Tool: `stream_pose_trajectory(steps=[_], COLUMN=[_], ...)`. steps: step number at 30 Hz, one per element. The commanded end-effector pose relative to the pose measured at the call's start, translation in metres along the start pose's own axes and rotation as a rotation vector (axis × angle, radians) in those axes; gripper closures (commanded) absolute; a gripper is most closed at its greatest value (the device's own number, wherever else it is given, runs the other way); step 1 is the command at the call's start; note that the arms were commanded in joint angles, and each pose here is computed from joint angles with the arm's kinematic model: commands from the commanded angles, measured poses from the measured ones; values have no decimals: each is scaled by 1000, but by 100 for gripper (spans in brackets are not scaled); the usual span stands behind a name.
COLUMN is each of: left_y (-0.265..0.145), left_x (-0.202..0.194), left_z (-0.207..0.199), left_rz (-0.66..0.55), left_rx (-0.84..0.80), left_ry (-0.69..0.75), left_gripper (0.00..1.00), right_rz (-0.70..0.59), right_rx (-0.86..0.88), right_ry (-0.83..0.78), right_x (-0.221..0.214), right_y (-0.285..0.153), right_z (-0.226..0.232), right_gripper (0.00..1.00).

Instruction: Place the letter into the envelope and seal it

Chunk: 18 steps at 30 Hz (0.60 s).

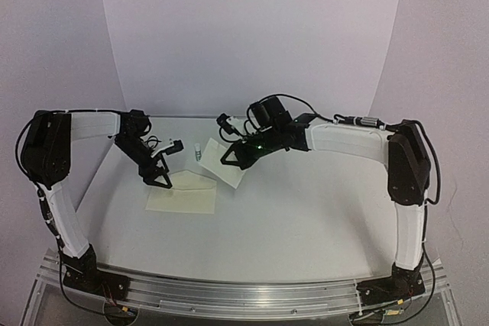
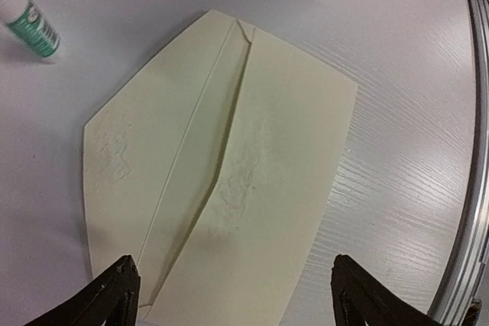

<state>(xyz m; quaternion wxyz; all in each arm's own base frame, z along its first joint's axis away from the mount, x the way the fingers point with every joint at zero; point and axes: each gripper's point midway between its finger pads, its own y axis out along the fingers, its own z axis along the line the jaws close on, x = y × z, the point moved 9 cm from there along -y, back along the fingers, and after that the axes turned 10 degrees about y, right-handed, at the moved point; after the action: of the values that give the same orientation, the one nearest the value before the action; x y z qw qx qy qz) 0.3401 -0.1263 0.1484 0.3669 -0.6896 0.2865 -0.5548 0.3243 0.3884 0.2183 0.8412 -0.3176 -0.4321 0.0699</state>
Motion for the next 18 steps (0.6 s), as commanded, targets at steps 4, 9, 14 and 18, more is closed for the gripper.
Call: stream_pose_trajectory(steps=[4, 9, 14, 18], left_y=[11, 10, 33, 52], left_x=[-9, -23, -50, -58], left_z=[4, 0, -17, -34], left_rz=[40, 67, 167, 246], left_rx=[92, 157, 152, 85], left_ry=[245, 239, 347, 468], left_gripper=[9, 9, 9, 13], right_rz=[-146, -220, -275, -290], right_rx=[4, 42, 54, 40], right_ry=[31, 21, 44, 50], right_x=[37, 42, 47, 47], right_y=[5, 42, 70, 70], right_z=[4, 5, -2, -3], right_gripper=[100, 100, 100, 100])
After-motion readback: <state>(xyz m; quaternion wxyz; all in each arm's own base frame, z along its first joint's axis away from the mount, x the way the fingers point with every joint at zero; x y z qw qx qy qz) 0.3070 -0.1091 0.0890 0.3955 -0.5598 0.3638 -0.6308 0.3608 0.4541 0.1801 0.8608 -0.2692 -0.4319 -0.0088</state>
